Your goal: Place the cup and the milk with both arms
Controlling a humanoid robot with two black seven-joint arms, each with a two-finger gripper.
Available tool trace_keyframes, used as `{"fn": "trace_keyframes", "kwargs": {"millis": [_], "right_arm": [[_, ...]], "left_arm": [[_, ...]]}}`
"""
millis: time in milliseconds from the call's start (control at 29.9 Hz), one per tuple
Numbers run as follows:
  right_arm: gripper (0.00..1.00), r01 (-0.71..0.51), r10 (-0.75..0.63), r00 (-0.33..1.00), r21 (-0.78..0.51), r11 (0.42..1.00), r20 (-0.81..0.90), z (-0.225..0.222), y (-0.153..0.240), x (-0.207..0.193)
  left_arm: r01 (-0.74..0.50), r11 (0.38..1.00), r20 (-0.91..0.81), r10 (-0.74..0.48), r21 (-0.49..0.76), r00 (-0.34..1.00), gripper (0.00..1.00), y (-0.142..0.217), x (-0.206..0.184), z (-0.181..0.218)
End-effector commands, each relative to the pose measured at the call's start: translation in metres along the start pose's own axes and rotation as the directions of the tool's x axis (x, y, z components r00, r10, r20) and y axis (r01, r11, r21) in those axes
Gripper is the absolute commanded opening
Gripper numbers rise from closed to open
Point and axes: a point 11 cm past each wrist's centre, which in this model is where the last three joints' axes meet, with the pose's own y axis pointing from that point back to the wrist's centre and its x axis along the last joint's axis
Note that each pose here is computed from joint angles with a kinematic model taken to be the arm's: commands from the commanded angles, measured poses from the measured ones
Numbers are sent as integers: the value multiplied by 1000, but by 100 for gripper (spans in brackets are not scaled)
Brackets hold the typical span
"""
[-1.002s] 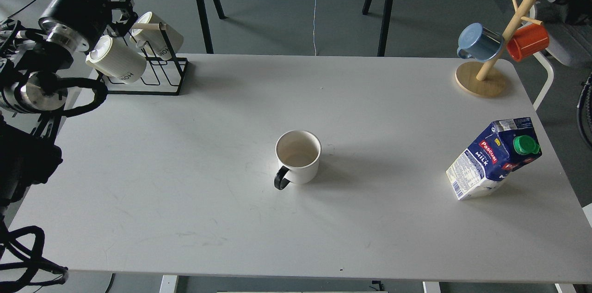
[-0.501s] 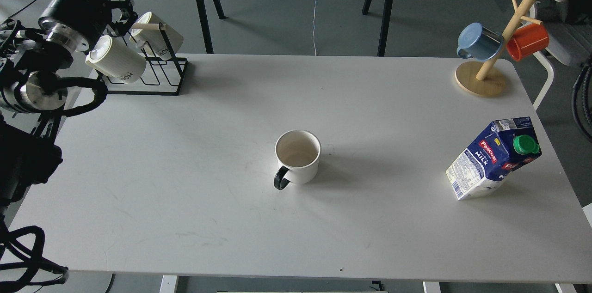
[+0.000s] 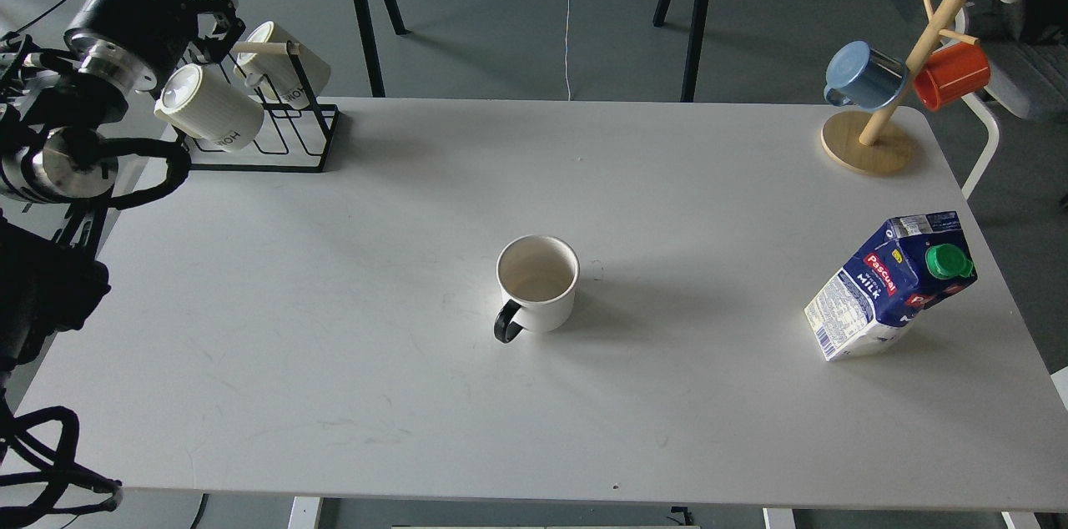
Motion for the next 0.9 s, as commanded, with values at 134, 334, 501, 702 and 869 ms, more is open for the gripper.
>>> {"fn": "trace_keyframes", "kwargs": {"millis": [134,334,501,702,869], "right_arm": [[99,-23,19,987,-25,999,-157,11,0,10],[99,-111,108,972,0,994,-210,3,3,24],[99,-226,227,924,38,973,-308,-24,20,49],[99,-244,243,914,38,969,-325,-26,25,55],[99,-256,269,887,85,963,-375,-57,35,55]], "left_arm": [[-4,1000,13,4,-16,1000,99,1,4,9],[-2,1000,13,2,-18,1000,99,1,3,9],[8,1000,22,-7,-24,1000,99,1,1,14],[5,1000,21,-5,-22,1000,99,2,2,12],[4,1000,21,-3,-24,1000,99,2,2,12]]}}
